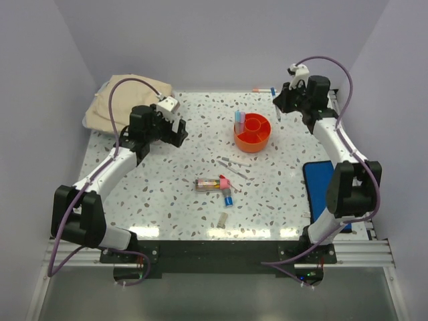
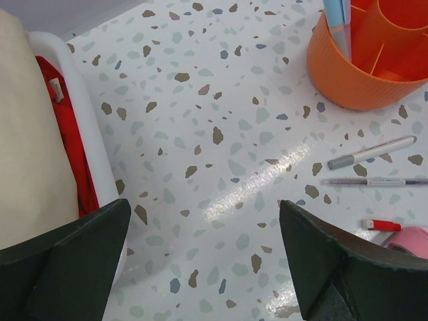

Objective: Sort the stationery into containers
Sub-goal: Pick up the pen from the corner of the board, then place the pen in the storage box.

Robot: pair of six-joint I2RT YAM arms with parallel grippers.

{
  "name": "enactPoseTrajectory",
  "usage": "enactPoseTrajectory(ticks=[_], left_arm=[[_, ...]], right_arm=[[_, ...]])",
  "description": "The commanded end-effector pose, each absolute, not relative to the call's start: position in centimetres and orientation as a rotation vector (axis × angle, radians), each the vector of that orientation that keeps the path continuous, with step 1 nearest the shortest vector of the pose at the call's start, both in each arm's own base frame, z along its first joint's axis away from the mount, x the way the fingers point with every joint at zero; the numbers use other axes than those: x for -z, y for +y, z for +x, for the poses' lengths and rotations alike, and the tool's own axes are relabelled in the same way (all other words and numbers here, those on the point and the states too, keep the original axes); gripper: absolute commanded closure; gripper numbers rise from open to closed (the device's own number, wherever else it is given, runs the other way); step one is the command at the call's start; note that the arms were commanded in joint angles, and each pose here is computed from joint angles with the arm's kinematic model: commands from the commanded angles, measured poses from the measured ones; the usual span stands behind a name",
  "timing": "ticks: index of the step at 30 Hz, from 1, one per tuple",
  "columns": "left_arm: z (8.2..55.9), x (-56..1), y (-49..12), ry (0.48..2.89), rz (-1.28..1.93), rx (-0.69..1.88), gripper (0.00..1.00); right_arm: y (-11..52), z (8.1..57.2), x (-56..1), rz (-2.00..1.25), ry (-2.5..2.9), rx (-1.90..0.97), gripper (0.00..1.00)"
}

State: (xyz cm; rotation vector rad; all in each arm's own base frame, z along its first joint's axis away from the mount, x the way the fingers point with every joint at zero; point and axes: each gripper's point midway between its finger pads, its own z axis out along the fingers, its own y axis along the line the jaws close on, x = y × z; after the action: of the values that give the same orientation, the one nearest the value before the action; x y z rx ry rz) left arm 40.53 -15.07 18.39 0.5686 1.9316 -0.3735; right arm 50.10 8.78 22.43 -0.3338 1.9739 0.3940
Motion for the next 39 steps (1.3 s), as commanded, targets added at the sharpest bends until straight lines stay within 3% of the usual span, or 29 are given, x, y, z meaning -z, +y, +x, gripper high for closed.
enactPoseTrajectory(ticks=[1,12,23,39], left_arm=[[41.0,-20.9,-15.9,1.854,0.605,0.371,0.02],[40.8,-19.9,-15.0,1.904,0.634,0.31,0.02],[40.5,-19.3,-14.8,1.913,0.633,0.295,0.02],[40.9,-18.6,-14.8,1.929,0.629,0.293,0.02]], right_arm=[[11.1,51.1,-22.6,-0.318,1.776,-0.54,1.0],[15.8,54.5,-23.3,-0.361,1.537,-0.671,1.0],[16.2,55.2,-25.1,-0.345,1.516,-0.681,1.0],[18.2,56.6,-19.1,-0.437,1.554,-0.603,1.0]])
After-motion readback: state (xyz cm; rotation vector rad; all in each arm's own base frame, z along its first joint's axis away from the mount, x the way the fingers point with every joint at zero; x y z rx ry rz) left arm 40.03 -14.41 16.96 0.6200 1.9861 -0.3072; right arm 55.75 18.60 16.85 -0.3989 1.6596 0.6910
